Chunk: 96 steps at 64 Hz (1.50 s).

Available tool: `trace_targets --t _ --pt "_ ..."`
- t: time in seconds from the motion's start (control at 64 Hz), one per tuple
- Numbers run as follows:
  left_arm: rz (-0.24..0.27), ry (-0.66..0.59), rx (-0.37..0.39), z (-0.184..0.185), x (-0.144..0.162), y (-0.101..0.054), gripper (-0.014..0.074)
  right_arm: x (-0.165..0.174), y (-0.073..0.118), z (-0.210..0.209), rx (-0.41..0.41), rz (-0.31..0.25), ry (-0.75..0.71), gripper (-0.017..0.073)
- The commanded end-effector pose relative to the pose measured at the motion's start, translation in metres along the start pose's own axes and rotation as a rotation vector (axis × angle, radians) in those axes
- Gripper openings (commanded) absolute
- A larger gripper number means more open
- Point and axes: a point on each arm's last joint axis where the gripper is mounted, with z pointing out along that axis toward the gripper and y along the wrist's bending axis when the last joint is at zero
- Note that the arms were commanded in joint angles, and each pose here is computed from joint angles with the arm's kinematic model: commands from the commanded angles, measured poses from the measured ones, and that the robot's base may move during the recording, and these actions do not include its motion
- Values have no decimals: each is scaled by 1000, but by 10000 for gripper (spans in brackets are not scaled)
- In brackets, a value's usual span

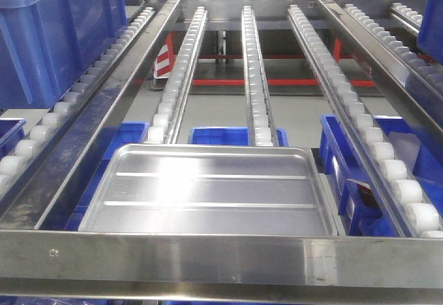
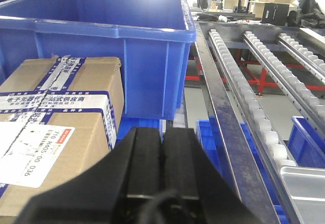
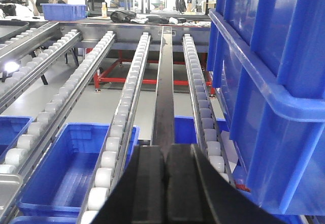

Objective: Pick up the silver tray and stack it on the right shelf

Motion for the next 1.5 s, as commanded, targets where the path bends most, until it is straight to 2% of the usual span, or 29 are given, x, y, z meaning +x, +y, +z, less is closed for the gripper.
trace_targets --t 0.0,0.109,0.188,0.313,0.375,0.594,0.641,0.782,0.813,0.844,0.907,0.954,1.016,1.063,1.141,1.173,1.251,1.329,1.36,1.391,1.485 --pt "1 -85 1 -1 -3 0 -92 -18 0 -3 -1 -15 -152 57" --pt "-27 -162 -1 -2 -11 0 -92 -23 0 -4 -1 -15 -207 57" --pt "-55 -221 -4 -3 -25 1 -92 -34 0 -6 0 -13 -296 57" --pt "-48 -278 4 -11 -68 0 -92 -61 0 -10 0 -13 -353 57" --pt "-47 -269 8 -14 -90 -1 -92 -81 1 -11 -1 -13 -363 57" --pt "-47 -51 16 0 -154 -4 -91 -143 2 4 -7 -12 -282 57" --pt "-43 -8 16 8 -169 -4 -88 -149 2 10 -7 -12 -245 60" --pt "-23 182 21 48 -187 -5 -88 -148 5 26 -46 -7 -132 60" --pt "3 230 34 59 -191 -6 -81 -145 6 30 -66 -5 -100 62" --pt "13 274 50 68 -191 -8 -59 -143 8 33 -83 -3 -76 67" --pt "6 351 97 84 -190 -12 46 -138 11 39 -117 -1 -33 117" --pt "-38 403 126 93 -187 -15 166 -136 14 43 -146 0 -6 183" --pt "-121 473 164 109 -180 -20 327 -131 19 49 -190 0 33 295" --pt "-171 519 185 118 -173 -23 369 -128 23 54 -217 10 62 375" --pt "-272 591 235 128 -164 -30 368 -121 32 63 -275 46 131 465" --pt "-298 623 275 131 -161 -34 368 -117 36 66 -300 65 171 491" --pt "-278 671 413 139 -153 -52 368 -106 48 75 -362 104 268 517" --pt "-274 694 500 145 -146 -72 366 -97 61 82 -418 113 333 516" --pt "-243 695 539 148 -143 -82 360 -93 66 85 -437 107 362 516" --pt "-203 694 561 150 -139 -87 353 -89 70 87 -454 99 391 516" --pt "-209 785 606 162 -120 -104 335 -80 80 94 -481 99 442 516"
